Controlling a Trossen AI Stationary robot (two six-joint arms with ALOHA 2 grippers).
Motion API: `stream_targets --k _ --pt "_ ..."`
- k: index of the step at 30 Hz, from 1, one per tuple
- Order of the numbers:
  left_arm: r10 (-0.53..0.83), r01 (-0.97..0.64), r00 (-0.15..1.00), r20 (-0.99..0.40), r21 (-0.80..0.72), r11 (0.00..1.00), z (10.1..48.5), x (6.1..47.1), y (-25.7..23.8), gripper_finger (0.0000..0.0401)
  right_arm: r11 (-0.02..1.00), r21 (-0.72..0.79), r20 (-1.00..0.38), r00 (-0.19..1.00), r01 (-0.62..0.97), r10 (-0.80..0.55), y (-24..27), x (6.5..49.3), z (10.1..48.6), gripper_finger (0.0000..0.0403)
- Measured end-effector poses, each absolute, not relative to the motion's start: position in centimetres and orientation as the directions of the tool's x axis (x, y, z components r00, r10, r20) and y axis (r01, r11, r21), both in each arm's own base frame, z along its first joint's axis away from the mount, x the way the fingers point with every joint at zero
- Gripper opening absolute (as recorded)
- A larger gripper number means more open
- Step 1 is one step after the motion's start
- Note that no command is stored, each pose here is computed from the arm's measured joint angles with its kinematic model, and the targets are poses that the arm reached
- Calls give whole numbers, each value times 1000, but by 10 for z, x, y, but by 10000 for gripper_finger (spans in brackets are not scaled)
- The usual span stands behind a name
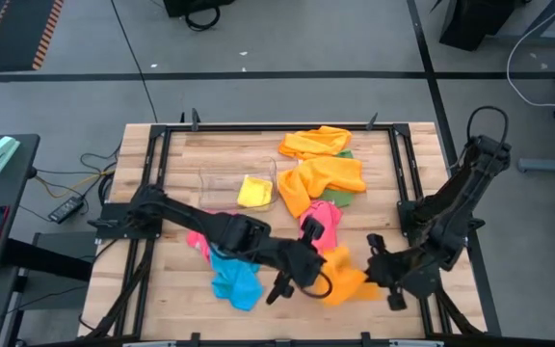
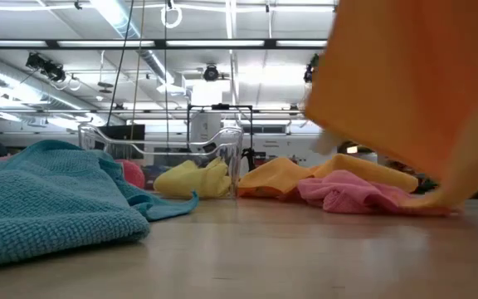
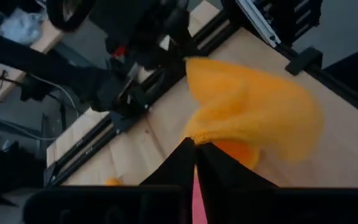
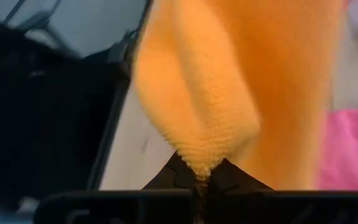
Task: Fold microfiber towels
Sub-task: Fold the bottom orange microfiber cloth
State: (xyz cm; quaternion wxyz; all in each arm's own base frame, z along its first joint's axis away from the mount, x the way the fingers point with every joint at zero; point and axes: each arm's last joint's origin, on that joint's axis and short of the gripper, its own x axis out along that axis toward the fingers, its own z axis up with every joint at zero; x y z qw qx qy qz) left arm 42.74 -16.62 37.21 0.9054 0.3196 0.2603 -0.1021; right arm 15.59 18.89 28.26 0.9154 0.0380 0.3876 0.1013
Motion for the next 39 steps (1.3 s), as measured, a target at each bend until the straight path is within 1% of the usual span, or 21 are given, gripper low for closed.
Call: stream_targets --k 4,9,12,15,20,24,27,32,35,39 --pt "-28 354 819 -573 467 811 370 422 -171 30 971 176 -737 631 -164 240 188 148 290 8" --pt "-55 378 737 -674 343 860 354 422 -169 11 979 160 -766 610 -128 205 186 150 282 9" --pt "-51 371 716 -696 319 872 346 424 -170 6 977 186 -767 605 -108 213 186 151 283 9" --pt "-80 378 753 -653 329 865 352 423 -181 11 967 234 -754 608 -102 247 188 152 292 9" --pt "-148 403 797 -586 333 853 361 417 -202 24 930 334 -715 602 -153 355 193 153 321 9" --pt "-172 405 821 -545 344 847 365 416 -210 16 903 357 -665 614 -238 425 195 153 346 10" --pt "-181 405 829 -529 347 846 367 416 -213 9 890 373 -649 612 -262 452 195 153 356 10" --pt "-175 412 817 -549 343 844 365 414 -213 15 902 353 -680 594 -248 429 193 151 352 10" --pt "-160 413 795 -586 328 849 361 413 -210 19 910 370 -714 570 -187 407 190 152 345 10" --pt "-159 409 796 -584 326 852 356 417 -212 8 902 411 -733 540 -135 414 189 153 338 10"
